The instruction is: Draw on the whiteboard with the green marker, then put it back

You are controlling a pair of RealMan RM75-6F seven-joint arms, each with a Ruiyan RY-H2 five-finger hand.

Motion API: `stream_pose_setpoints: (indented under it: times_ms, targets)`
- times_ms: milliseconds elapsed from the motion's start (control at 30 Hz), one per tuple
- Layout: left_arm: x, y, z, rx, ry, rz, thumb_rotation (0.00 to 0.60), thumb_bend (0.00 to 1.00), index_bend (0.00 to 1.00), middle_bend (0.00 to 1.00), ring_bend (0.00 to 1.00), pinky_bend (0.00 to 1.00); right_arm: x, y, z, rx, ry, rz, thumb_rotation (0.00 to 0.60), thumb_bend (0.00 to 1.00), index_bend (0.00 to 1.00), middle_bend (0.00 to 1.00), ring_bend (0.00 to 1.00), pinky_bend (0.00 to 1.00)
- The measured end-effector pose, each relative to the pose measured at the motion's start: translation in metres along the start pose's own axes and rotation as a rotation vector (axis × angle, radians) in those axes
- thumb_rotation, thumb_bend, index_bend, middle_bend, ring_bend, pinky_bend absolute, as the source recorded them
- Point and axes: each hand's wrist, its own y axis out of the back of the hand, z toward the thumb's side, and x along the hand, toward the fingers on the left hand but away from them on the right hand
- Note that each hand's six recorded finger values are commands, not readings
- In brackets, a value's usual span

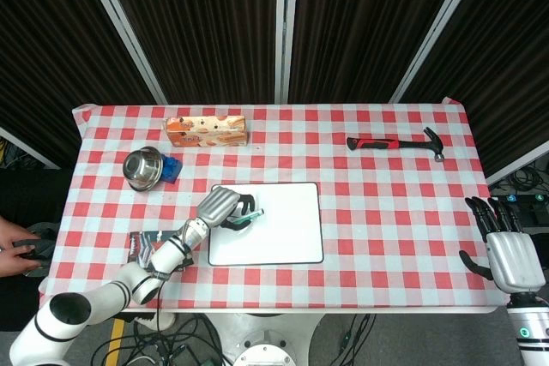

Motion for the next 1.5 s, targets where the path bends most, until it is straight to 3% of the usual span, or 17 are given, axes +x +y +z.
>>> stream_pose_setpoints:
  times_ms: [333,767,1500]
  targets:
    - [-0.001,0.03,0.01,0.02,0.004,0.077,0.6,0.41,0.54,0.59,0.7,0.94,0.003,0.003,-0.002,0.003,-0.009,-0.01,0.6,0.15,0.0,0.07,0.0,0.0]
    - [0.021,0.019,-0.005,0.025,0.065,0.07,0.6,0.42,0.53,0.59,0.7,0.94,-0.002,0.001,-0.003,0.011,-0.02,0.005,0.6,0.15,0.0,0.07,0.0,0.0]
    - [0.027,0.002,-0.004,-0.004,0.073,0.052,0.6,0.42,0.54,0.59,0.7,0.94,-0.001,0.001,-0.006,0.014,-0.028,0.012,0.6,0.15,0.0,0.07,0.0,0.0]
